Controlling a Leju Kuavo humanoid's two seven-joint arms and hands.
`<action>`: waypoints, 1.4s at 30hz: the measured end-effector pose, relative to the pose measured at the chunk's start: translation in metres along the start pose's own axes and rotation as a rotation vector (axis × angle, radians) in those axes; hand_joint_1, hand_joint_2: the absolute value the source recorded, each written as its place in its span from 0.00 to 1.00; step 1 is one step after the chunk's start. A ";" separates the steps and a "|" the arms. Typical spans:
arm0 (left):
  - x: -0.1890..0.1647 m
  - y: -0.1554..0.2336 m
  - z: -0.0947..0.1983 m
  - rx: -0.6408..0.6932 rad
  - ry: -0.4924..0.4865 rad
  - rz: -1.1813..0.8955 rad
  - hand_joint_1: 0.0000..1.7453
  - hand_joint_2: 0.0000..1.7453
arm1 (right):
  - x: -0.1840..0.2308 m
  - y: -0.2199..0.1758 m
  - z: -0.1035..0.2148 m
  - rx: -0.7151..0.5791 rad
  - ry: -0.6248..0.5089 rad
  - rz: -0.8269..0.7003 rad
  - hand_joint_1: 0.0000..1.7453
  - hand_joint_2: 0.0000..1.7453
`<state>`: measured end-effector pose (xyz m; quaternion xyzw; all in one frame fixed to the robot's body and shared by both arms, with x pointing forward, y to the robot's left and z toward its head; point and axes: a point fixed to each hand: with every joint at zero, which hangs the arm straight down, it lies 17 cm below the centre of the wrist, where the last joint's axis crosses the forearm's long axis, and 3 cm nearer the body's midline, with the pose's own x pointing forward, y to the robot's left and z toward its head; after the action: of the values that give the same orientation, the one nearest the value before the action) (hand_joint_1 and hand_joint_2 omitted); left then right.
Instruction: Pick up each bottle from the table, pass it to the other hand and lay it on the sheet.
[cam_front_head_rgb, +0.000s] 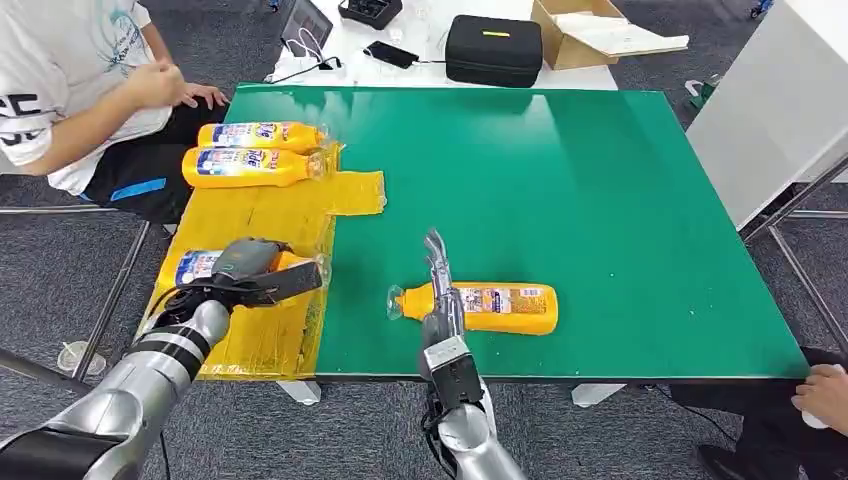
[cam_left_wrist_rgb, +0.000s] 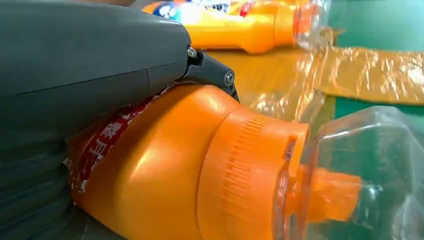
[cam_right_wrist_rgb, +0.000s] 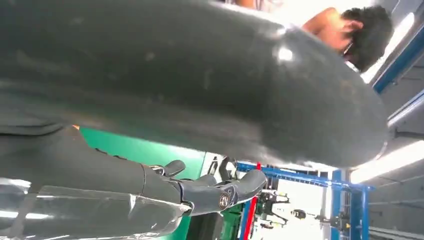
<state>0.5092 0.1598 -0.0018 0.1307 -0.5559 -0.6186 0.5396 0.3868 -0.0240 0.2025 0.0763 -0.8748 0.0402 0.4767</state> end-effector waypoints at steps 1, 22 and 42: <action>0.001 -0.002 0.000 -0.003 -0.004 0.007 0.00 1.00 | -0.001 0.000 0.000 0.002 0.002 0.001 0.00 0.00; 0.018 -0.021 0.001 -0.027 -0.064 0.082 0.00 0.00 | -0.016 0.001 0.003 0.010 0.040 0.006 0.00 0.00; 0.071 0.073 0.015 0.360 -0.378 0.870 0.00 1.00 | -0.020 -0.003 0.003 0.000 0.037 0.080 0.00 1.00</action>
<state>0.5087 0.1248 0.0952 -0.1361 -0.7445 -0.2440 0.6063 0.3960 -0.0255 0.1839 0.0405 -0.8681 0.0607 0.4910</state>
